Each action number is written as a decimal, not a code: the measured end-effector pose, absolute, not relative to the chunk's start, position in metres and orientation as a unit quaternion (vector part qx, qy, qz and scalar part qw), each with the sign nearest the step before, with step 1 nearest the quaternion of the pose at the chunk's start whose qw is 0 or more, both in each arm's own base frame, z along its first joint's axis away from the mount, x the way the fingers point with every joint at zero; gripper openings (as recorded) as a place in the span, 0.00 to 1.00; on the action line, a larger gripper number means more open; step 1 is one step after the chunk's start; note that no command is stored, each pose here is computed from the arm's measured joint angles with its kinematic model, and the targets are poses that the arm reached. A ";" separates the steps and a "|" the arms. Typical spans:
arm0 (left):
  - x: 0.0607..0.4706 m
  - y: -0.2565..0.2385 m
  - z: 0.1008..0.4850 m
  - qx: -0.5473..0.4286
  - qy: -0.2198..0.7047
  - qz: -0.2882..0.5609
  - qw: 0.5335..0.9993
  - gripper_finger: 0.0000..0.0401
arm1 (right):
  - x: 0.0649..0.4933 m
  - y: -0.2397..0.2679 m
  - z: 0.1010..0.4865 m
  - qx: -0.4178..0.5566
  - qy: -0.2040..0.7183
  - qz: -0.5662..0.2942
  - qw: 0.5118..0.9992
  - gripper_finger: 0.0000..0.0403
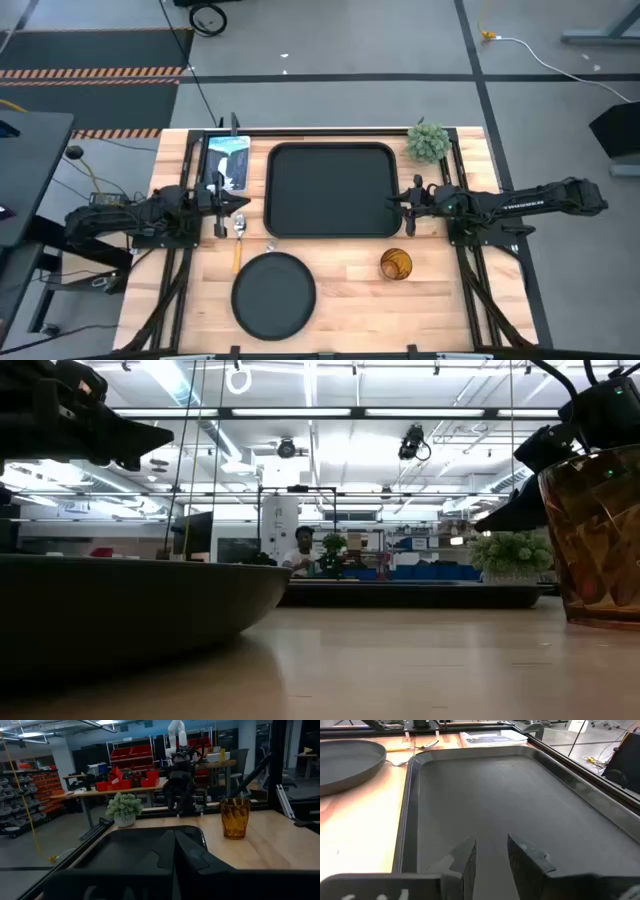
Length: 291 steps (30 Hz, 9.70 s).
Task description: Pick and place plate/cup/fork/spoon on tray
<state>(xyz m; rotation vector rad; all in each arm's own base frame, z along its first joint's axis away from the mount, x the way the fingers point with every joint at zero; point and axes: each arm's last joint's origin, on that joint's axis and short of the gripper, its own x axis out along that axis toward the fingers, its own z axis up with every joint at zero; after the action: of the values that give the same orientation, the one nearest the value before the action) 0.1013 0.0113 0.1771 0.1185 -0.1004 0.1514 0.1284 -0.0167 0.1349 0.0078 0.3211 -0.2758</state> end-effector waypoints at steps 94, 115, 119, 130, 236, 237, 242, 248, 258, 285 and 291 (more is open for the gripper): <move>0.101 0.011 0.177 0.059 -0.050 0.076 0.994 0.02 | 0.128 -0.020 0.138 -0.005 0.141 -0.201 0.969 0.29; 0.101 0.011 0.177 0.059 -0.050 0.076 0.994 0.02 | 0.129 -0.023 0.146 -0.148 0.133 -0.226 0.954 0.29; 0.101 0.011 0.177 0.059 -0.050 0.076 0.994 0.02 | 0.129 -0.023 0.147 -0.224 0.147 -0.216 0.939 0.29; 0.101 0.011 0.177 0.056 -0.052 0.075 0.994 0.02 | 0.132 -0.021 0.156 -0.065 0.059 -0.186 0.979 0.29; 0.321 -0.055 0.223 -0.164 0.272 0.049 0.947 0.35 | 0.130 0.000 0.199 0.015 -0.025 -0.137 0.990 0.29; 0.321 -0.055 0.223 -0.169 0.269 0.058 0.946 0.35 | 0.129 -0.001 0.199 0.014 -0.026 -0.139 0.990 0.29; 0.322 -0.057 0.219 -0.189 0.269 0.078 0.941 0.35 | 0.124 -0.002 0.199 0.012 -0.021 -0.144 0.989 0.29; 0.327 -0.065 0.220 -0.199 0.240 0.076 0.947 0.35 | 0.122 -0.002 0.198 0.010 -0.015 -0.144 0.989 0.29; 0.328 -0.069 0.220 -0.195 0.227 0.080 0.951 0.35 | 0.122 -0.002 0.199 0.011 -0.021 -0.144 0.989 0.29; 0.389 -0.091 0.237 -0.160 0.318 0.100 0.929 0.35 | 0.119 -0.002 0.228 0.014 0.049 -0.141 0.989 0.29; 0.417 -0.099 0.246 -0.160 0.330 0.100 0.925 0.35 | 0.115 -0.002 0.253 0.003 0.092 -0.165 0.982 0.29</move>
<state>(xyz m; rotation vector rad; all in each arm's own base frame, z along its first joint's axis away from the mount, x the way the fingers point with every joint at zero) 0.4169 -0.0989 0.2457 -0.3284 0.6778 0.2057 0.1149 -0.0017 0.2526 0.0068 0.1845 -0.3316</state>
